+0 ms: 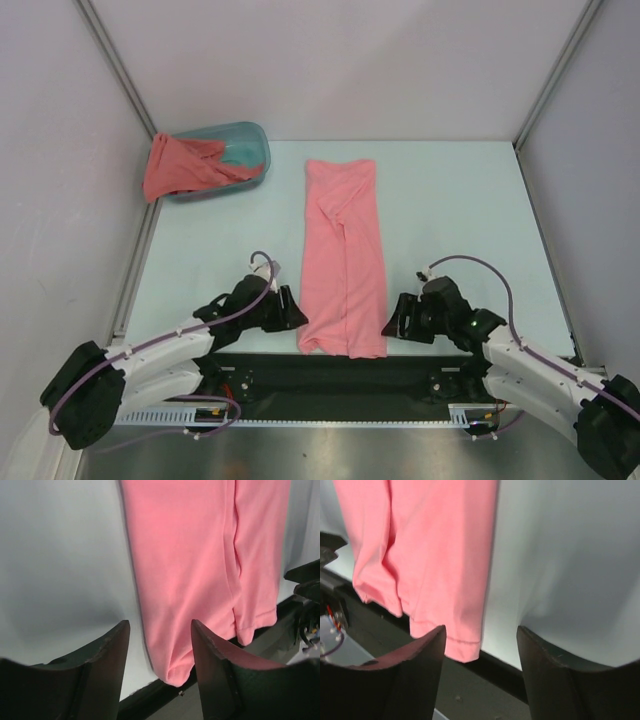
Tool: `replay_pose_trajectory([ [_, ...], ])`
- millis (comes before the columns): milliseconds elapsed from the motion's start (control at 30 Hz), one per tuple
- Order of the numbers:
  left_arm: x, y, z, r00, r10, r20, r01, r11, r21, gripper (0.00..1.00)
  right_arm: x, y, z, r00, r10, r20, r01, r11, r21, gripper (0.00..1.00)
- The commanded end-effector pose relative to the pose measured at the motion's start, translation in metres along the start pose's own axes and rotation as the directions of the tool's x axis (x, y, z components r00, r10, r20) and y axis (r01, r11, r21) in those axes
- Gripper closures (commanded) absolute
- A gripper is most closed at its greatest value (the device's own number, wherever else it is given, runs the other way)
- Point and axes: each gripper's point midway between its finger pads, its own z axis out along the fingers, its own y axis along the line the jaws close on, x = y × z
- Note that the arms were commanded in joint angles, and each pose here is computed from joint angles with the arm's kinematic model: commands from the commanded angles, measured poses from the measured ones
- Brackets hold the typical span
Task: Fold and stack the t-shirts
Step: Fold the tshirt
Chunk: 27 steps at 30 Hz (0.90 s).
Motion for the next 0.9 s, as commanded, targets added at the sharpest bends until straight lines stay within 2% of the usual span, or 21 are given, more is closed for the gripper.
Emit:
replay_pose_trajectory([
  [0,-0.039,-0.008,-0.007,0.989,0.027,0.146,-0.019,0.998,-0.054,0.41,-0.054,0.004,-0.002,0.984,-0.006,0.181,0.000,0.999,0.036,0.34],
  [33,-0.057,-0.002,-0.009,0.978,0.043,0.206,-0.019,0.993,-0.120,0.40,-0.075,0.003,0.000,0.976,0.013,0.217,-0.025,0.998,0.052,0.33],
  [67,-0.079,-0.016,-0.016,0.965,0.076,0.251,-0.046,0.991,-0.126,0.36,-0.090,0.004,-0.001,0.970,-0.003,0.244,-0.012,0.998,0.060,0.30],
  [133,-0.099,-0.010,-0.013,0.957,0.101,0.272,-0.046,0.978,-0.202,0.31,-0.129,0.017,-0.002,0.950,-0.024,0.311,0.012,0.999,0.039,0.27],
  [167,-0.123,-0.024,-0.015,0.937,0.131,0.323,-0.072,0.980,-0.187,0.31,-0.141,0.001,0.008,0.956,-0.009,0.293,-0.013,0.997,0.075,0.27],
  [200,-0.133,-0.026,-0.011,0.937,0.132,0.325,-0.074,0.980,-0.187,0.31,-0.154,0.001,0.011,0.955,-0.010,0.298,-0.011,0.998,0.067,0.27],
  [233,-0.144,-0.012,-0.001,0.944,0.109,0.311,-0.040,0.974,-0.222,0.32,-0.176,0.004,0.012,0.945,-0.006,0.328,-0.011,0.999,0.049,0.27],
  [300,-0.177,-0.021,0.006,0.935,0.105,0.339,-0.039,0.980,-0.198,0.34,-0.209,0.000,0.028,0.951,0.020,0.307,-0.032,0.999,0.032,0.28],
  [333,-0.186,-0.002,0.020,0.942,0.090,0.323,-0.010,0.971,-0.240,0.34,-0.229,0.005,0.035,0.944,0.010,0.330,-0.010,1.000,0.000,0.29],
  [367,-0.209,-0.017,0.024,0.936,0.090,0.340,-0.027,0.982,-0.185,0.35,-0.254,0.007,0.046,0.947,0.015,0.321,-0.009,1.000,-0.021,0.30],
  [400,-0.222,-0.015,0.031,0.937,0.084,0.340,-0.021,0.983,-0.183,0.36,-0.264,0.005,0.054,0.951,0.017,0.309,-0.009,1.000,-0.025,0.31],
  [433,-0.226,0.008,0.053,0.951,0.073,0.299,-0.001,0.972,-0.234,0.37,-0.274,0.004,0.060,0.952,0.019,0.306,-0.009,0.999,-0.034,0.32],
  [467,-0.256,-0.005,0.056,0.936,0.114,0.332,-0.038,0.973,-0.226,0.37,-0.297,0.002,0.071,0.951,0.029,0.308,-0.015,0.999,-0.049,0.35],
  [567,-0.293,0.004,0.097,0.943,0.112,0.314,-0.040,0.973,-0.228,0.37,-0.326,0.000,0.088,0.950,0.049,0.308,-0.023,0.996,-0.090,0.37],
  [600,-0.304,0.005,0.106,0.941,0.102,0.323,-0.033,0.976,-0.214,0.37,-0.347,-0.003,0.096,0.946,0.055,0.318,-0.025,0.995,-0.098,0.38],
  [633,-0.334,-0.009,0.108,0.922,0.093,0.376,-0.029,0.985,-0.172,0.37,-0.354,-0.005,0.102,0.949,0.060,0.309,-0.030,0.995,-0.100,0.39],
  [667,-0.333,0.004,0.131,0.935,0.067,0.350,-0.007,0.985,-0.170,0.37,-0.361,-0.006,0.105,0.950,0.060,0.307,-0.028,0.994,-0.109,0.40],
  [700,-0.342,0.004,0.137,0.932,0.056,0.357,0.002,0.987,-0.159,0.38,-0.382,0.003,0.102,0.941,0.051,0.334,-0.010,0.992,-0.123,0.41],
  [733,-0.365,-0.002,0.138,0.916,0.054,0.397,0.006,0.989,-0.150,0.39,-0.384,-0.009,0.113,0.946,0.069,0.318,-0.032,0.992,-0.119,0.42],
  [800,-0.372,0.011,0.156,0.916,0.045,0.398,0.026,0.985,-0.172,0.38,-0.397,-0.014,0.118,0.941,0.080,0.329,-0.041,0.991,-0.124,0.43],
  [867,-0.399,0.016,0.155,0.892,0.032,0.450,0.056,0.982,-0.182,0.38,-0.413,-0.017,0.125,0.937,0.088,0.338,-0.041,0.989,-0.144,0.45],
])
